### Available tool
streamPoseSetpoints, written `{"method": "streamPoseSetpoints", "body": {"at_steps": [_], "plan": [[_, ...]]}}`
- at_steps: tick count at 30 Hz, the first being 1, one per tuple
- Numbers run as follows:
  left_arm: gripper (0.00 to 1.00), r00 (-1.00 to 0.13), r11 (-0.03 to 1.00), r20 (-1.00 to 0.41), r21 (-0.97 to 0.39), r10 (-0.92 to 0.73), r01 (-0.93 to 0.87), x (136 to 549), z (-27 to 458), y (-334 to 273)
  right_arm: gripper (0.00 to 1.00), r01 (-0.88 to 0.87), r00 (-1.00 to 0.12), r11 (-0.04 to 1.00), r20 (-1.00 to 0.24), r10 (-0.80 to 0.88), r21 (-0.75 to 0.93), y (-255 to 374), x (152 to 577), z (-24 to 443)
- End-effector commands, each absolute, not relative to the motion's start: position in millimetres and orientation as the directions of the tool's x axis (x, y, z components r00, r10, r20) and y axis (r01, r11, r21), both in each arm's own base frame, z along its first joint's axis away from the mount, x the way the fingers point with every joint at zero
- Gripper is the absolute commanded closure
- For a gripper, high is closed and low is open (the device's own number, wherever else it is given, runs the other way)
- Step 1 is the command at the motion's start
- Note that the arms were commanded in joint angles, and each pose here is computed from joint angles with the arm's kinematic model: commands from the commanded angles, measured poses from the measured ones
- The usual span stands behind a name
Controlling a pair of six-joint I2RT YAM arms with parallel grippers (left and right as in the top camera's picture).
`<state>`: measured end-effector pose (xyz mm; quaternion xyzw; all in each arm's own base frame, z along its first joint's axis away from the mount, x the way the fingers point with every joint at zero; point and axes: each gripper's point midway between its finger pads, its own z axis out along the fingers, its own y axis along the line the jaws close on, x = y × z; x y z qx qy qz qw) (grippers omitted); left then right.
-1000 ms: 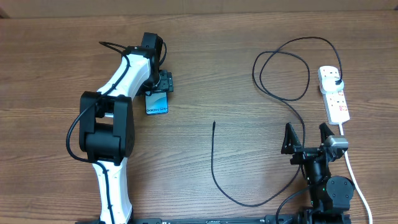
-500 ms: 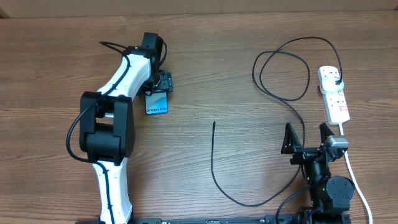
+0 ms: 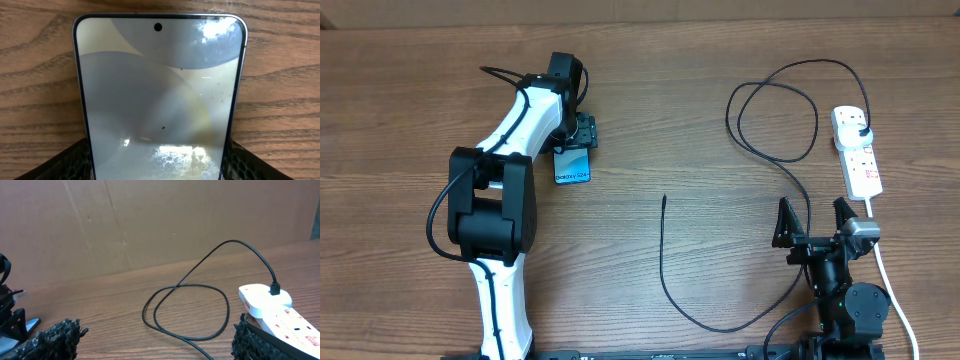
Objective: Plug charger to phone and switch on socket
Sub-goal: 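Close the left gripper on the phone's top edge, then lift the phone upright with the left gripper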
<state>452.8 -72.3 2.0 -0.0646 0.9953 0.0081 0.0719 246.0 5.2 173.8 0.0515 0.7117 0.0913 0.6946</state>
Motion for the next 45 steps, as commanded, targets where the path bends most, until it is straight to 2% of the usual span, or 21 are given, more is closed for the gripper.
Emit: {"method": "streamPoseSetpoints", "body": {"at_steps": [1, 12, 45], "plan": [[0.96, -0.990, 0.993, -0.093, 0.031, -0.107, -0.111, 443.3, -18.7, -72.5, 0.00, -0.049, -0.027, 0.979, -0.980, 0.196, 0.197, 4.6, 246.2, 171.3], [0.96, -0.990, 0.994, -0.093, 0.022, -0.104, -0.107, 444.2, -17.1, -74.1, 0.00, -0.049, -0.027, 0.979, -0.980, 0.196, 0.197, 4.6, 246.2, 171.3], [0.96, -0.986, 0.995, -0.132, 0.011, -0.100, -0.103, 465.0, 28.7, -78.0, 0.00, -0.049, -0.027, 0.979, -0.980, 0.196, 0.197, 4.6, 246.2, 171.3]]}}
